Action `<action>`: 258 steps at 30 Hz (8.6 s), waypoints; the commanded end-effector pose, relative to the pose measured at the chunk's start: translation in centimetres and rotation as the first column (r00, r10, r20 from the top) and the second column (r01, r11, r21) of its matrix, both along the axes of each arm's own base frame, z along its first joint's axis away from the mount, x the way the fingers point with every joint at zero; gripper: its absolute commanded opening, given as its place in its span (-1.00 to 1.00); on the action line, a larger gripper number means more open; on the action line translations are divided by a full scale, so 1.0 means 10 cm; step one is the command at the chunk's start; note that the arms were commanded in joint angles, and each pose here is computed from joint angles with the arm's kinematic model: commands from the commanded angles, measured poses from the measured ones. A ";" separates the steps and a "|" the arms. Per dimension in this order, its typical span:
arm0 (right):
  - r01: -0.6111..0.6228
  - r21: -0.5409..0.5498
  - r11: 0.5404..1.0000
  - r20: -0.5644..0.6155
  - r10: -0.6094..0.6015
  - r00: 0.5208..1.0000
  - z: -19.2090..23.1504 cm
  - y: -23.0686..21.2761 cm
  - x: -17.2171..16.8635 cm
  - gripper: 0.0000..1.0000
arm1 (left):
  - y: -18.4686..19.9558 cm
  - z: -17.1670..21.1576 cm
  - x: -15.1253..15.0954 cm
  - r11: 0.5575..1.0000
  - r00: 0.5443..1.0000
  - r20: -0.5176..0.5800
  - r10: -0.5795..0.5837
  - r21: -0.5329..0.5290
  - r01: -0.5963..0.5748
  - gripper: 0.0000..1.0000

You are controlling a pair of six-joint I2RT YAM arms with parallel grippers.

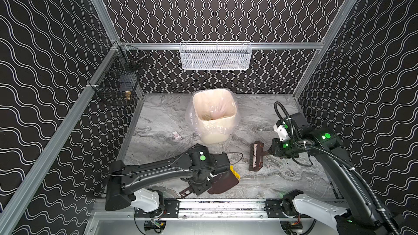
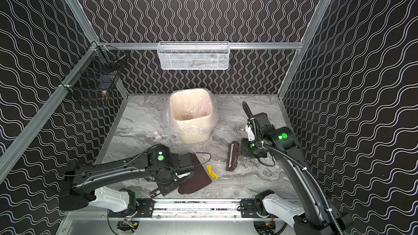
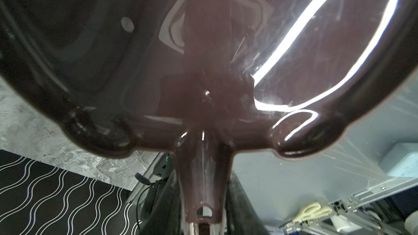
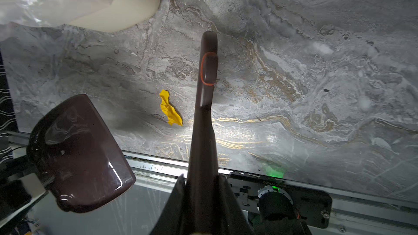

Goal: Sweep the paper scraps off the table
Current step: 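Lower the dustpan by the yellow scrap with the left while the right draws back, then sweep the yellow scrap into the dustpan with the right gripper's brush, then lift the dustpan to the bin with the left while the right draws back, then tip the dustpan over the bin with the left gripper to empty it, then reach the brush to the pink scrap by the bin and sweep it outward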

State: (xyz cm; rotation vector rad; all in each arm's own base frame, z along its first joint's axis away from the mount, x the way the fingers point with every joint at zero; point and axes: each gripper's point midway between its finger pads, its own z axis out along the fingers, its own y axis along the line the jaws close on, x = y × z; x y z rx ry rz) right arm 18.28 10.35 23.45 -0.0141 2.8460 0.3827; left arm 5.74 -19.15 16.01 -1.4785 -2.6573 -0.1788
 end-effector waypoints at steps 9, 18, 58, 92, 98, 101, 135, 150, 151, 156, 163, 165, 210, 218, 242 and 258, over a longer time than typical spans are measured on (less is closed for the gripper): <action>-0.082 -0.048 0.995 -0.017 0.081 0.997 -0.03 0.03 0.07 -1.00 | -0.02 -0.47 0.01 0.988 0.995 -0.042 -0.092 0.119 0.096 -1.00; -0.166 -0.078 0.983 -0.071 0.161 0.984 -0.13 0.16 0.02 -1.00 | -0.21 -0.71 0.09 0.990 0.995 -0.048 -0.091 0.103 0.095 -1.00; -0.416 -0.003 0.910 -0.165 0.409 0.897 -0.12 0.93 -0.41 -1.00 | -0.36 -1.09 0.24 0.998 0.997 -0.073 -0.012 0.065 0.016 -1.00; -0.040 0.228 0.973 0.101 0.017 0.995 0.44 -0.09 0.37 -1.00 | 0.11 0.70 0.56 0.947 0.918 0.277 0.285 -0.229 -0.225 -1.00; -0.029 0.251 0.968 0.092 0.006 0.996 0.41 -0.11 0.41 -1.00 | 0.21 1.02 0.79 0.891 0.881 0.242 0.407 -0.316 -0.325 -1.00; -0.026 0.262 0.965 0.092 0.002 0.996 0.41 -0.10 0.44 -1.00 | 0.31 1.16 0.95 0.873 0.863 0.239 0.445 -0.330 -0.359 -1.00; 0.038 0.280 0.959 -0.068 -0.020 0.997 0.07 -0.11 0.28 -1.00 | 0.89 1.46 2.67 0.948 0.804 0.543 0.243 0.044 -0.316 -1.00; 0.040 0.326 0.945 -0.135 0.004 0.991 -0.07 -0.03 0.19 -1.00 | 0.69 1.80 2.87 0.857 0.687 0.690 -0.228 0.478 -0.195 -1.00; 0.041 0.324 0.945 -0.134 0.003 0.991 -0.08 -0.04 0.19 -1.00 | 0.66 1.83 2.86 0.838 0.673 0.687 -0.273 0.513 -0.184 -1.00; 0.047 0.325 0.945 -0.143 0.000 0.990 -0.14 -0.04 0.12 -1.00 | 0.41 2.05 2.86 0.740 0.563 0.689 -0.456 0.645 -0.189 -1.00; 0.054 0.285 0.957 -0.115 -0.021 0.993 -0.12 -0.10 0.05 -1.00 | 0.28 2.02 2.87 0.669 0.532 0.642 -0.551 0.722 -0.179 -1.00; 0.058 0.279 0.958 -0.103 -0.030 0.994 -0.10 -0.12 0.03 -1.00 | 0.28 2.01 2.87 0.660 0.535 0.633 -0.560 0.731 -0.173 -1.00; -0.229 0.859 0.457 0.298 -0.083 0.951 -0.35 3.45 0.45 -1.00 | 0.71 1.83 2.20 0.938 0.691 0.646 0.324 -0.316 -0.144 -1.00; -0.052 0.881 0.470 0.187 -0.245 0.951 -0.64 3.59 0.82 -1.00 | 0.75 1.79 2.15 0.937 0.700 0.636 0.324 -0.319 -0.145 -1.00; 0.225 0.670 0.708 -0.148 -0.169 0.974 -1.54 2.77 0.30 -1.00 | 0.82 1.72 2.15 0.941 0.707 0.628 0.325 -0.288 -0.177 -1.00; -0.009 0.503 0.864 0.044 -0.014 0.999 -0.75 1.73 -0.06 -1.00 | 0.79 1.68 2.01 0.917 0.731 0.570 0.375 -0.345 -0.201 -1.00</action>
